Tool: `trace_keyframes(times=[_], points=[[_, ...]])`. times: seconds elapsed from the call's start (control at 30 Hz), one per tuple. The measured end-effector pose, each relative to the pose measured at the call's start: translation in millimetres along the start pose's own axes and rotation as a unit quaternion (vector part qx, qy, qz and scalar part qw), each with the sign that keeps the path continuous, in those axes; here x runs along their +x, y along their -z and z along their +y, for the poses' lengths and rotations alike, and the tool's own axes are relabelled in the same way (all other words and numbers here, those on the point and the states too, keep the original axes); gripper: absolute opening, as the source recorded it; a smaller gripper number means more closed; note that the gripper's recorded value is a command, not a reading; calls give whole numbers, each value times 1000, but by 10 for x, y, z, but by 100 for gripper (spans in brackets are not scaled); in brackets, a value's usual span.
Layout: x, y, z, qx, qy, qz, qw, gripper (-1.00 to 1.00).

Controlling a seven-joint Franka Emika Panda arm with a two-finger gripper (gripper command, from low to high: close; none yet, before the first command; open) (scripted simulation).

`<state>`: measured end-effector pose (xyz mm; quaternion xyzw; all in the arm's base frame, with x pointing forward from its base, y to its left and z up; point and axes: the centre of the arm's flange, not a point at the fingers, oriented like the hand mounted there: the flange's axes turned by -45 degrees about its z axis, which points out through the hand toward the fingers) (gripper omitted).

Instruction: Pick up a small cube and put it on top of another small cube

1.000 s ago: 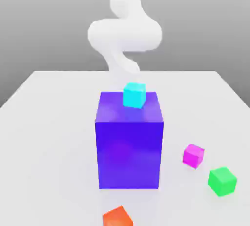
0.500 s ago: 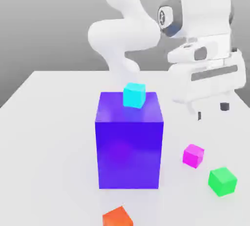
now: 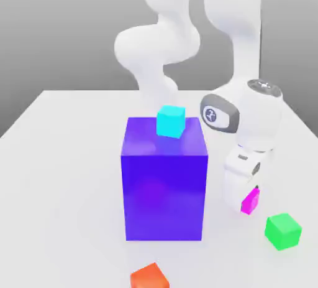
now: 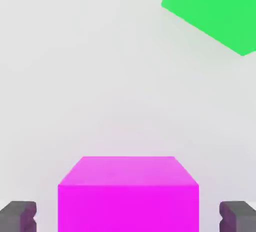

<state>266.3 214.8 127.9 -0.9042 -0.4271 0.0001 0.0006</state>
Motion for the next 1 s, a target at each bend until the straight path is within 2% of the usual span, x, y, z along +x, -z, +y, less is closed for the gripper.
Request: trace_keyframes(times=[0.13, 0.4, 0.73, 0.87, 0.9, 1.0], points=[[0, 1, 0, 0, 0, 0, 1000, -100], [39, 601, -5, -1, 2, -1, 1000, -100], [1008, 1089, 481, 0, -46, 0, 999, -100], [1096, 716, 516, -1, -49, 0, 999, -100], [1093, 590, 515, -1, -48, 0, 999, 100], [1093, 590, 515, -1, -48, 0, 999, 100]])
